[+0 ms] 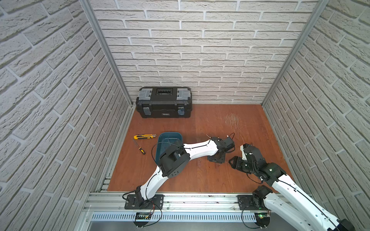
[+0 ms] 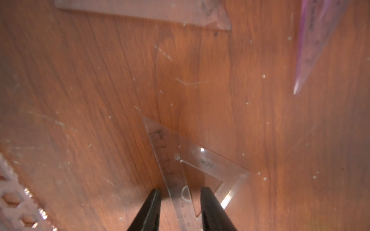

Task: Put the scattered rulers into the storage box
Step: Pick up the ruler from the center of the board.

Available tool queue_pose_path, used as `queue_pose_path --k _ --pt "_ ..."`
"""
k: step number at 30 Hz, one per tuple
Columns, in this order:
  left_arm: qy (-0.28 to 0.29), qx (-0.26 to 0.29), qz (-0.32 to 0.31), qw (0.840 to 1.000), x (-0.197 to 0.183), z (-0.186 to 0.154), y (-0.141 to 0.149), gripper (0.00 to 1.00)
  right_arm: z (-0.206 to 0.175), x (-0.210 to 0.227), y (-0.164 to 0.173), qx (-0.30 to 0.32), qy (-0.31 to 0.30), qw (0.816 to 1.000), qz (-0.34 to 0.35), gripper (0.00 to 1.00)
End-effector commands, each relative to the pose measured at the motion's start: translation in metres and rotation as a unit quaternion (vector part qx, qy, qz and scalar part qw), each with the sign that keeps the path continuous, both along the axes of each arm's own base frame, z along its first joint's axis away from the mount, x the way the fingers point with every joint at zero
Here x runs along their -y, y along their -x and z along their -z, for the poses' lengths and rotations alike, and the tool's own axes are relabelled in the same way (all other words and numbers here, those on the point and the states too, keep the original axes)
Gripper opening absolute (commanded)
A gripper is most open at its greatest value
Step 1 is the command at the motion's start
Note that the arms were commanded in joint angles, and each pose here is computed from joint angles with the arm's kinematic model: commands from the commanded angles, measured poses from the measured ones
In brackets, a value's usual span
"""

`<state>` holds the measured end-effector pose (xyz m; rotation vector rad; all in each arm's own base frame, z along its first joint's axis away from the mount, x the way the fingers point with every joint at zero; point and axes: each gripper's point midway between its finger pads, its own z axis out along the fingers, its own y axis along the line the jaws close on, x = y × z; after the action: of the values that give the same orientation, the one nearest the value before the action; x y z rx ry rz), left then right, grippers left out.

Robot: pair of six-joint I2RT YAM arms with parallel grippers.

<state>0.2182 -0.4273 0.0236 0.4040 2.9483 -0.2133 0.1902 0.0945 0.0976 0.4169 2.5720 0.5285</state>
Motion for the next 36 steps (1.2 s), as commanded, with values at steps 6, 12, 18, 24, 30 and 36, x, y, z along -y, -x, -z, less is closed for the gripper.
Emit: queue_pose_path --k 6,12,18,24,30,36 --pt "-0.061 -0.042 0.015 0.997 -0.015 0.042 0.025 0.35 0.000 0.007 0.004 0.007 -0.002 1.000 0.019 0.57" --pt "-0.065 -0.047 0.013 0.997 -0.019 0.047 0.028 0.29 0.003 0.006 0.007 0.006 -0.011 1.000 0.020 0.57" --pt "-0.060 -0.052 0.001 0.997 -0.033 0.050 0.022 0.24 0.007 0.001 0.004 0.008 -0.026 0.999 0.020 0.58" --pt "-0.057 -0.050 -0.007 0.997 -0.051 0.047 0.014 0.22 0.020 -0.016 -0.003 -0.011 -0.053 0.999 0.003 0.58" --pt "-0.045 -0.045 -0.013 0.998 -0.058 0.042 0.007 0.21 0.029 -0.029 -0.018 -0.024 -0.063 0.998 -0.006 0.58" --pt "-0.029 -0.052 -0.018 0.998 -0.061 0.045 0.006 0.21 0.040 -0.036 -0.030 -0.038 -0.065 0.997 -0.002 0.58"
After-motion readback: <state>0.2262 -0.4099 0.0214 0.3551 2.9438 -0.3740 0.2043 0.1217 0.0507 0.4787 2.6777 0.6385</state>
